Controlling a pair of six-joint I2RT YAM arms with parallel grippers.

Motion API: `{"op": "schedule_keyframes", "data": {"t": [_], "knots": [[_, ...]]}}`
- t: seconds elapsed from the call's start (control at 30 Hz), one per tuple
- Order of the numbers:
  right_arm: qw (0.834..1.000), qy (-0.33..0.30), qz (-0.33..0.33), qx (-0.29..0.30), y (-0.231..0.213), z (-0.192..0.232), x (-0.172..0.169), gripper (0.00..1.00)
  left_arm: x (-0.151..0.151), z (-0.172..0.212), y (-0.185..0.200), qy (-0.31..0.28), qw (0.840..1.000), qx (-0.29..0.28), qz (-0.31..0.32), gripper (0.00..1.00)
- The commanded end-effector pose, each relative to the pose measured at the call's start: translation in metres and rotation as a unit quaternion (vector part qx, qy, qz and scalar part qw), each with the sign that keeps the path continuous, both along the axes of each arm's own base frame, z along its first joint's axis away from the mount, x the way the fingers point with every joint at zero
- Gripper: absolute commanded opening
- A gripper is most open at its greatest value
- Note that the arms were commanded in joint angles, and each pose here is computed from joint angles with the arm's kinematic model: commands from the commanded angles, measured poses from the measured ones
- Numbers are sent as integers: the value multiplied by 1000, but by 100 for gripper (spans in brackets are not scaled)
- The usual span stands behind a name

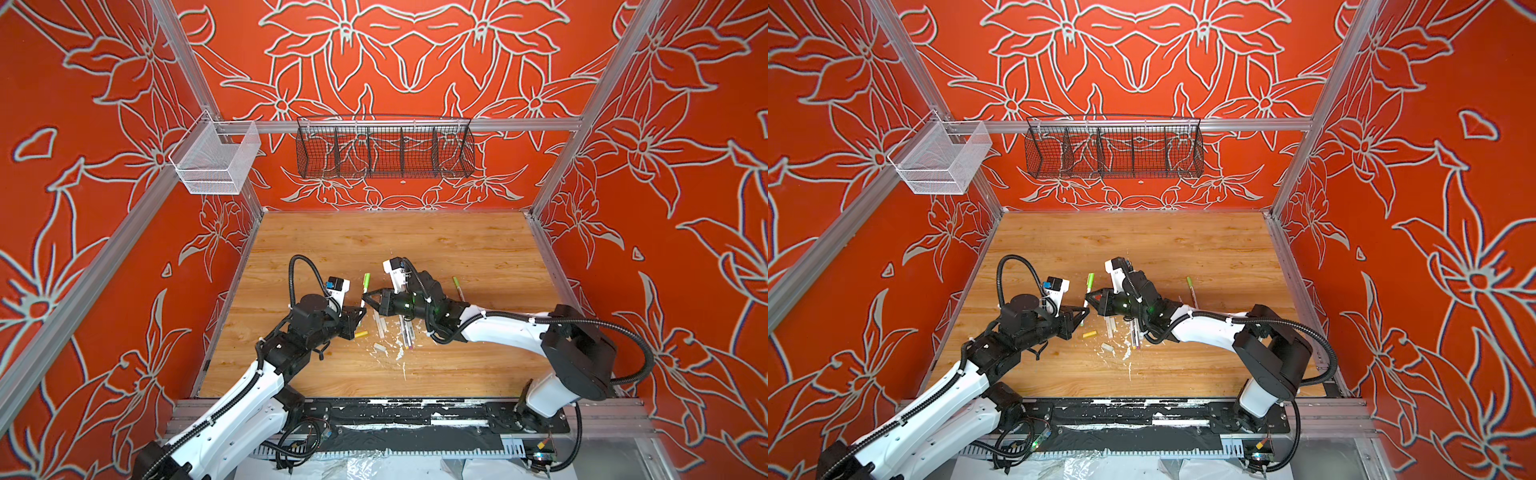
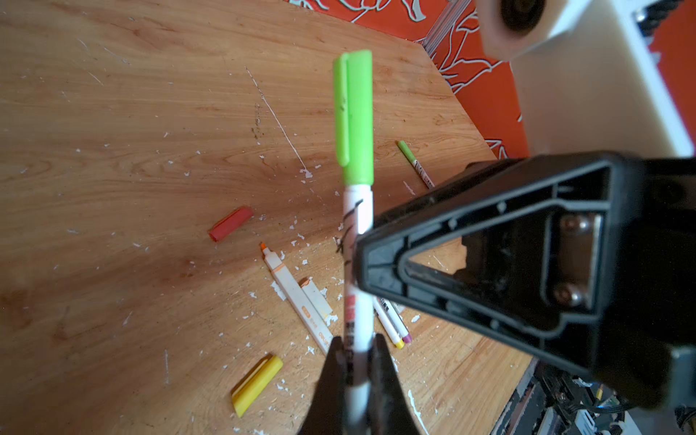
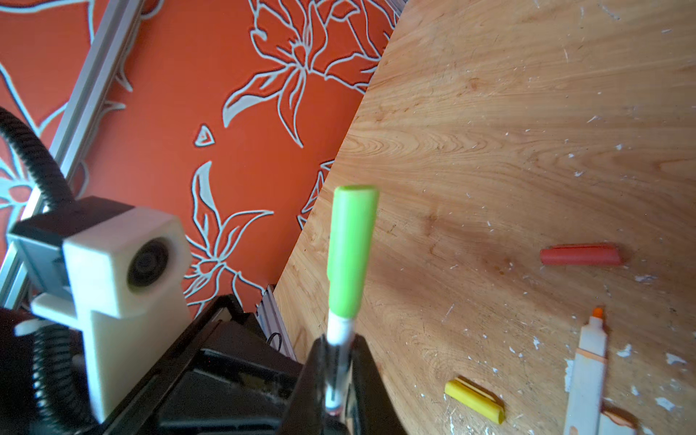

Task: Insert the pens into the pen caps
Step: 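Lower the green cap onto the marker tip and press it down, then open the right gripper and draw it back from the capped marker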

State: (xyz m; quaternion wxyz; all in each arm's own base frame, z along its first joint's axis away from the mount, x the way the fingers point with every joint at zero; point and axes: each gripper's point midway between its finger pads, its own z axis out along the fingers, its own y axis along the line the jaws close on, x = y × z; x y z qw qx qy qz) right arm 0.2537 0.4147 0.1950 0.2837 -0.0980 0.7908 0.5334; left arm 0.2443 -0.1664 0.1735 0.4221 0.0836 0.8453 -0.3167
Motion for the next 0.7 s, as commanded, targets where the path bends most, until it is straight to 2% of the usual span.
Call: {"op": "schedule_keyframes", "data": {"t": [0.0,0.13,0.37,0.67], "knots": [[997,30,31,-59,-10,-35,-23,16,16,65,-7,-110,993,-35,-9,0],[998,-3,34,-59,-17,-9,-18,22,13,62,-5,-107,994,-38,-6,0],[999,-36,26,-18,-46,42,2,51,4,57,-5,-104,993,-44,-16,0],[993,-91,60,33,-50,100,18,59,-5,56,-22,-94,991,-62,-70,0]]}}
